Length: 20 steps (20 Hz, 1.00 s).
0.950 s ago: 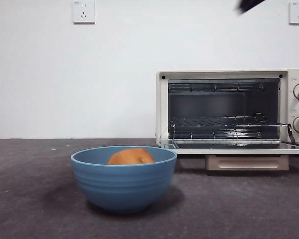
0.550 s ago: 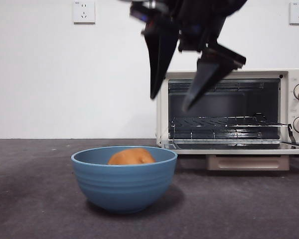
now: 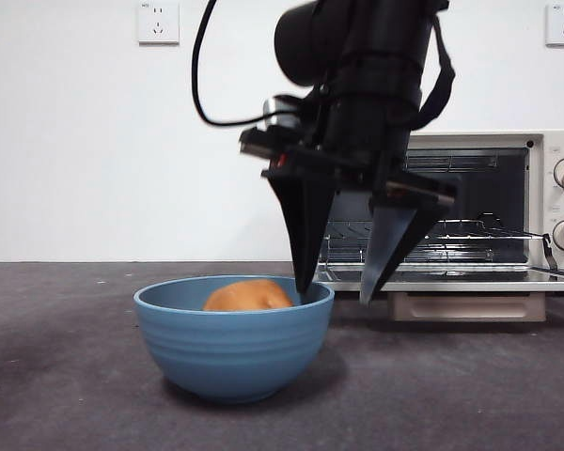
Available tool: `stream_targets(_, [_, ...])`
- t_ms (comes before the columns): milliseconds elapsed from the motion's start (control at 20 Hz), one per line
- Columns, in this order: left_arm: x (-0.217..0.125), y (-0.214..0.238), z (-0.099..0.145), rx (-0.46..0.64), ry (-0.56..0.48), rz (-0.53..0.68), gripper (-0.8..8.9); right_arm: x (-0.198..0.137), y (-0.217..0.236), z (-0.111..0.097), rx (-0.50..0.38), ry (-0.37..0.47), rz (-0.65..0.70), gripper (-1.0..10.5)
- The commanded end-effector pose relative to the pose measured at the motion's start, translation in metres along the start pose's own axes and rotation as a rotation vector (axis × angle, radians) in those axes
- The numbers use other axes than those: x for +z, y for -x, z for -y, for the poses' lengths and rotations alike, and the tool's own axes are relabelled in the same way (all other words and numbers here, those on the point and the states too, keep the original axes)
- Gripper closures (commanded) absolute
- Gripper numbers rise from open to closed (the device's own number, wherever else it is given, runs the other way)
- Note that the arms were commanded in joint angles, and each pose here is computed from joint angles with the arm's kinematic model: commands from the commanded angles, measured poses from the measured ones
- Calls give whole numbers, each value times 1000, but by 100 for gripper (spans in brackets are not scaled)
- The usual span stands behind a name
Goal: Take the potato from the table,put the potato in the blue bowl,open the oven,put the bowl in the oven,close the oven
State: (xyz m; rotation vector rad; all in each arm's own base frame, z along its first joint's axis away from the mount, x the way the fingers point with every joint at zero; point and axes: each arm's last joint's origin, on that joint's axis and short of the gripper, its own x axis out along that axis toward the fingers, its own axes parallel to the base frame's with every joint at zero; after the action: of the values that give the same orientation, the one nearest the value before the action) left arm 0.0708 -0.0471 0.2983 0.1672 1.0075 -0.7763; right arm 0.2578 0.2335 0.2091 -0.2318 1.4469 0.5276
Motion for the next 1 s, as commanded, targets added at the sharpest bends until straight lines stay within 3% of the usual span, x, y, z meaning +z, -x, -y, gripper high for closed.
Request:
stream_targets(50, [-1,-1,0,-2,-10,1,821,2,-10,0,-3,17,-28,669])
stream_targets(200, [-1,-1,0,-2,-12,2,821,3,-21,1,6,31,-63,895])
stream_targets(300, [-1,-1,0,-2,-14,1,821,3,-24,1,23,31,-76,962])
stream_targets(550, [-1,-1,0,-2,-15,2,821,2,-17,1,13,-15,-87,962])
stream_targets(750, [0,-1,-1,-2,-14,2,821,11,16,9,-52,-64,-82,959])
stream_targets(1000, [0,-1,-1,-1,-14,4,821,36,63,27,-42,-160,61,959])
